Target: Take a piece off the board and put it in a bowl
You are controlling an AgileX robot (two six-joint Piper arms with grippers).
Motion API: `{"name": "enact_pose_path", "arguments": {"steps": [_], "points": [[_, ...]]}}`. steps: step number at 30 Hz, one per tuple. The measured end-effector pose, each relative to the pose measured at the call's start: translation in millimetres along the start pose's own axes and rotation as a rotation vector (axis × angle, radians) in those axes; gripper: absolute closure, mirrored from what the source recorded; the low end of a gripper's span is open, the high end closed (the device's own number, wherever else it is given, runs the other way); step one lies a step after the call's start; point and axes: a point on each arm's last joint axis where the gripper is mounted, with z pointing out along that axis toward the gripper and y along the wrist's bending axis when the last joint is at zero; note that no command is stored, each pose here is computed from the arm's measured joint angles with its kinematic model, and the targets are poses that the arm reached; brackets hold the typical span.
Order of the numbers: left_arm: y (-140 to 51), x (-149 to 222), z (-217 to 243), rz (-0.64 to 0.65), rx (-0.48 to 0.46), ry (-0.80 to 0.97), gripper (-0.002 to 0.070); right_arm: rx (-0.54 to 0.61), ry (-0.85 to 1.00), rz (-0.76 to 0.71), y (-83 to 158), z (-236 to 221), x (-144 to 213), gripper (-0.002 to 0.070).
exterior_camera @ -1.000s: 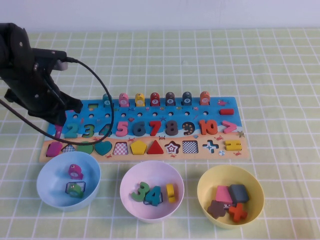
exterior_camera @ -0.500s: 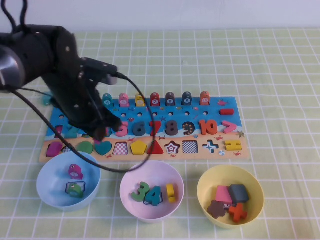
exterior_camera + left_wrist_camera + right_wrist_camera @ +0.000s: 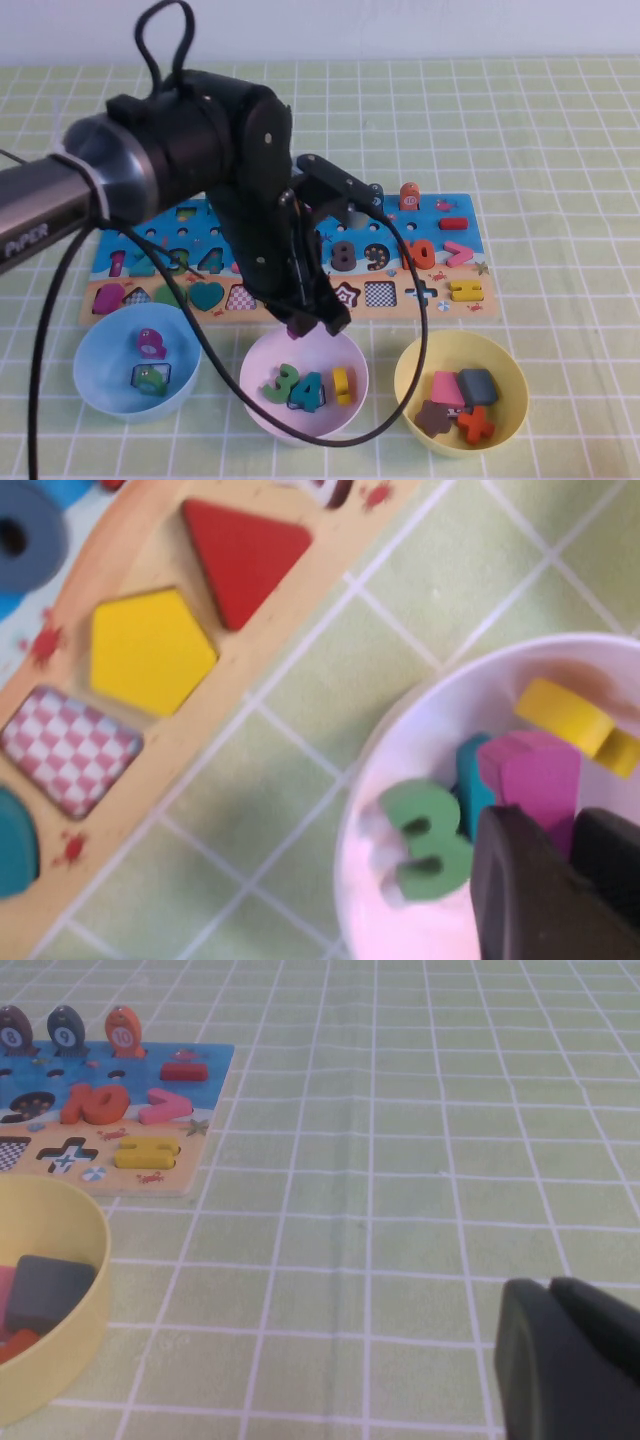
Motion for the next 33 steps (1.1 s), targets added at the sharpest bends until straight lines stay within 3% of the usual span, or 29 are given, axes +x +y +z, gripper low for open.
{"name": "enact_pose_path", "arguments": {"steps": [16, 18, 23, 26, 30, 33], "points": [[-0.7, -10, 34, 0.036, 0.006, 0.029, 0.0593, 0.000, 0.000, 0.000, 0, 0, 0, 0.0694], [-0.7, -10, 34, 0.034, 0.006, 0.026, 0.0537, 0.000, 0.000, 0.000, 0, 0, 0, 0.0694], [-0.8, -10, 32, 0.026, 0.004, 0.020, 0.0263, 0.000, 0.000, 0.000, 0, 0, 0, 0.0694], [-0.8, -9, 24, 0.022, -0.011, -0.007, 0.0200, 0.000, 0.000, 0.000, 0, 0, 0, 0.0694], [-1.3, 5, 7, 0.013, -0.072, -0.125, 0.0248, 0.000, 0.000, 0.000, 0, 0, 0, 0.0694], [-5.8, 30, -3, 0.019, -0.106, -0.246, 0.0415, 0.000, 0.000, 0.000, 0, 0, 0, 0.0694]]}}
